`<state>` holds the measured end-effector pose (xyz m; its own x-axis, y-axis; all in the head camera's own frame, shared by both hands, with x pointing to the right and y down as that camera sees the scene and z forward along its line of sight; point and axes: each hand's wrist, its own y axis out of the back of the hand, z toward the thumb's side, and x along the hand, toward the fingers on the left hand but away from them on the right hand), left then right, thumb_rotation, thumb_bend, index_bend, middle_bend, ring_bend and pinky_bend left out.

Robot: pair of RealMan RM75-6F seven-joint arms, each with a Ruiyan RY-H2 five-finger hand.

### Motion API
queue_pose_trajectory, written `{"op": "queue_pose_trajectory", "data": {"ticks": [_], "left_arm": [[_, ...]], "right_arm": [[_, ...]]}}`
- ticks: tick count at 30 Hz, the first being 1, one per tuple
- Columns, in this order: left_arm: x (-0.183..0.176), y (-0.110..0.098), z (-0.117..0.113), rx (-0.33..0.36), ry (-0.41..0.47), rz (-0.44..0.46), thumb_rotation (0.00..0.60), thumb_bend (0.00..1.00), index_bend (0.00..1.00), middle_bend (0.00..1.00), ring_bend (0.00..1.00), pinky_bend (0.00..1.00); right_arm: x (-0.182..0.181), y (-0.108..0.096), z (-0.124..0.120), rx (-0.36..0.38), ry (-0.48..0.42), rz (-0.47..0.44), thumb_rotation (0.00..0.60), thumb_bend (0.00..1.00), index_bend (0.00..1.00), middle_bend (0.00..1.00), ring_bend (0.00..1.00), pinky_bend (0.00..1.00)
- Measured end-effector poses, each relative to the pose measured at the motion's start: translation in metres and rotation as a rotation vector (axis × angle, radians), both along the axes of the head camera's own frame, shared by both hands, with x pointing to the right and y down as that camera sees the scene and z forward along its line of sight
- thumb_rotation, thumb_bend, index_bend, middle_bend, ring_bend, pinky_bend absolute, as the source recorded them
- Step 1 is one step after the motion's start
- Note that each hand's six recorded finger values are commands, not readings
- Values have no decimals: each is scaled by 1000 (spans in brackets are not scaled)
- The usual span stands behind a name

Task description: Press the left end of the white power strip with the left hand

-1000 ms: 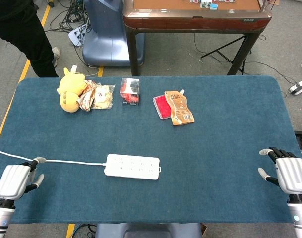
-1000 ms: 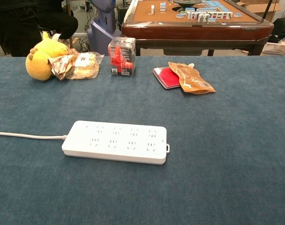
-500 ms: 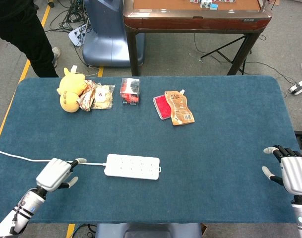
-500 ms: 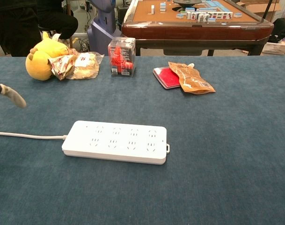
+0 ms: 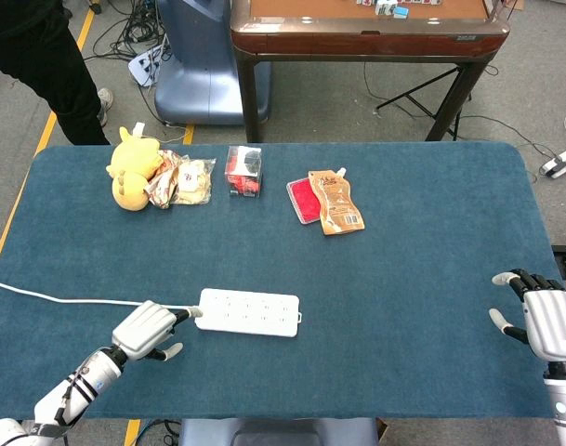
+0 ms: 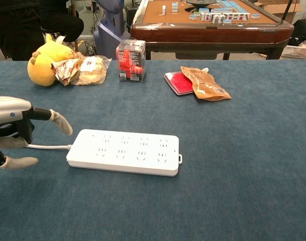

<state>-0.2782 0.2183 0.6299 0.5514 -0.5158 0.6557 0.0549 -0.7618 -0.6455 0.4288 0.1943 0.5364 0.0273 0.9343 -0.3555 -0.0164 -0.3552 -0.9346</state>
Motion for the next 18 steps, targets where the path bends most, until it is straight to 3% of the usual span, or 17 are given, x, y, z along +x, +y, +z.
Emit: {"op": "queue_pose_trajectory", "data": {"ticks": [10,18], "left_arm": [[12,-3,13,-33,-37,33,600,355,237,1000,770,913],[15,-3,17,-37,-77,52,600,537,224,1000,776,918]], "right_arm": [[3,1,0,-4,2,3,600,165,400,386,412,499],[4,1,2,-9,-2,4,600,164,400,386,411,499]]}}
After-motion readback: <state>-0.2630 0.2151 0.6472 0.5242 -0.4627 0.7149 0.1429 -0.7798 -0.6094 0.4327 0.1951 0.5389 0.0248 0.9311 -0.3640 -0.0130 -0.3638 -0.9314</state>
